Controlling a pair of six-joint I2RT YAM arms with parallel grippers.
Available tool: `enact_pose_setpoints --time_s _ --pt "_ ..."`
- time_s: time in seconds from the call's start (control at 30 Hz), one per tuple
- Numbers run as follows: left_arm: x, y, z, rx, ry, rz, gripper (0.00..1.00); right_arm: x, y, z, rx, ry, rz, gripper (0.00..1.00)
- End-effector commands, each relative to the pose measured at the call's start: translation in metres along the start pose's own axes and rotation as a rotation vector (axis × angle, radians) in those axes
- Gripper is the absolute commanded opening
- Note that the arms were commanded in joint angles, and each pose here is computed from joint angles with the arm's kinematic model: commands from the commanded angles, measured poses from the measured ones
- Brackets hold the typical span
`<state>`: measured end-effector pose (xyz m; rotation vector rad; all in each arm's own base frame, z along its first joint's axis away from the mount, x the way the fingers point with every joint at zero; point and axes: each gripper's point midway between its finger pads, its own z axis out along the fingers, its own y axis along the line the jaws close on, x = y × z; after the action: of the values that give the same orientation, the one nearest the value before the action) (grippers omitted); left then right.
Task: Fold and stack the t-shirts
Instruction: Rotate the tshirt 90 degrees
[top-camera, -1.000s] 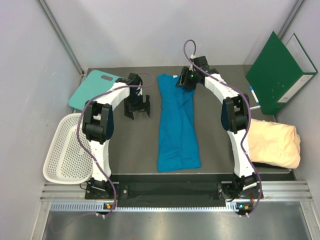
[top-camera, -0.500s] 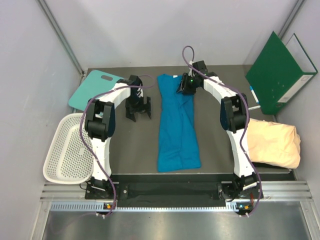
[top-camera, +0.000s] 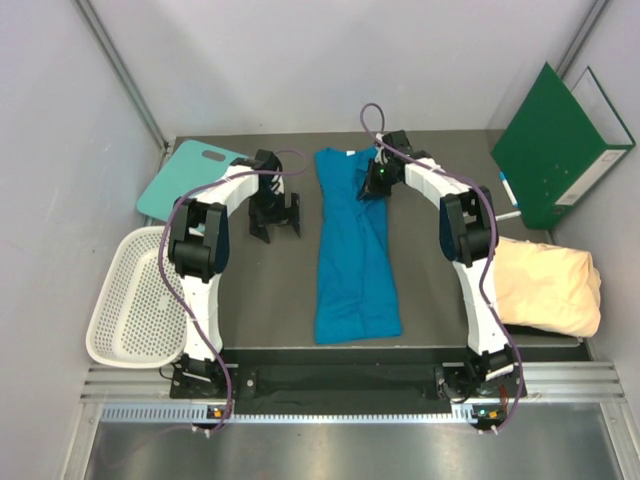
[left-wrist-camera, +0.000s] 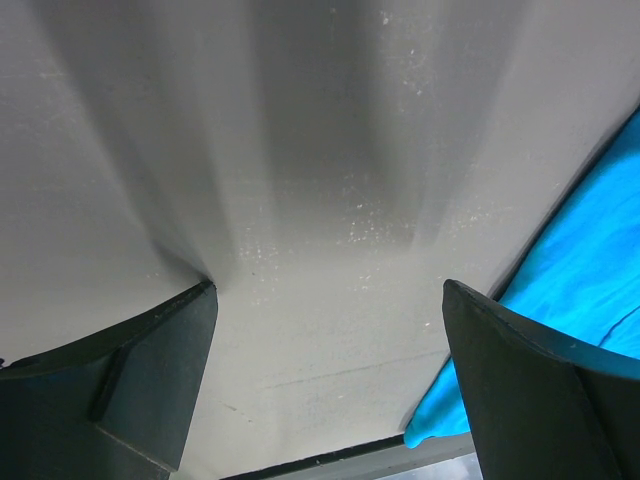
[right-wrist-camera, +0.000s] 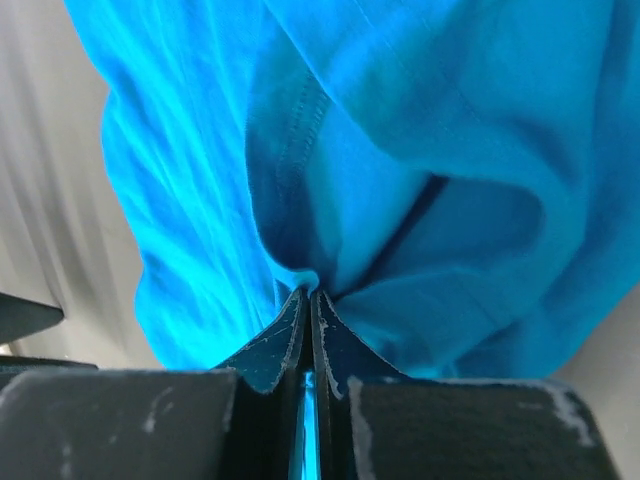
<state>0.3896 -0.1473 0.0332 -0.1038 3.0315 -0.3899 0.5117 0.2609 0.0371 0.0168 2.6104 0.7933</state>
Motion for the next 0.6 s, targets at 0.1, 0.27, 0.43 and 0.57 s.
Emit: enact_pose_setpoints --time_s 0.1,0.27,0.43,0.57 --pt "-0.009 -0.002 0.002 0.024 -0.015 0.011 0.99 -0.026 0.043 -0.069 -0.017 -0.140 -0.076 0.00" --pt "-0.009 -0.002 0.005 0.027 -0.009 0.010 0.99 -0.008 0.032 -0.084 0.024 -0.122 -0.012 0.00" --pt "-0.009 -0.003 0.006 0.038 -0.003 0.012 0.99 0.026 0.000 -0.070 0.092 -0.031 0.083 0.01" --pt "-0.007 -0.003 0.005 0.036 0.001 0.014 0.99 0.039 -0.014 -0.067 0.152 0.027 0.114 0.13"
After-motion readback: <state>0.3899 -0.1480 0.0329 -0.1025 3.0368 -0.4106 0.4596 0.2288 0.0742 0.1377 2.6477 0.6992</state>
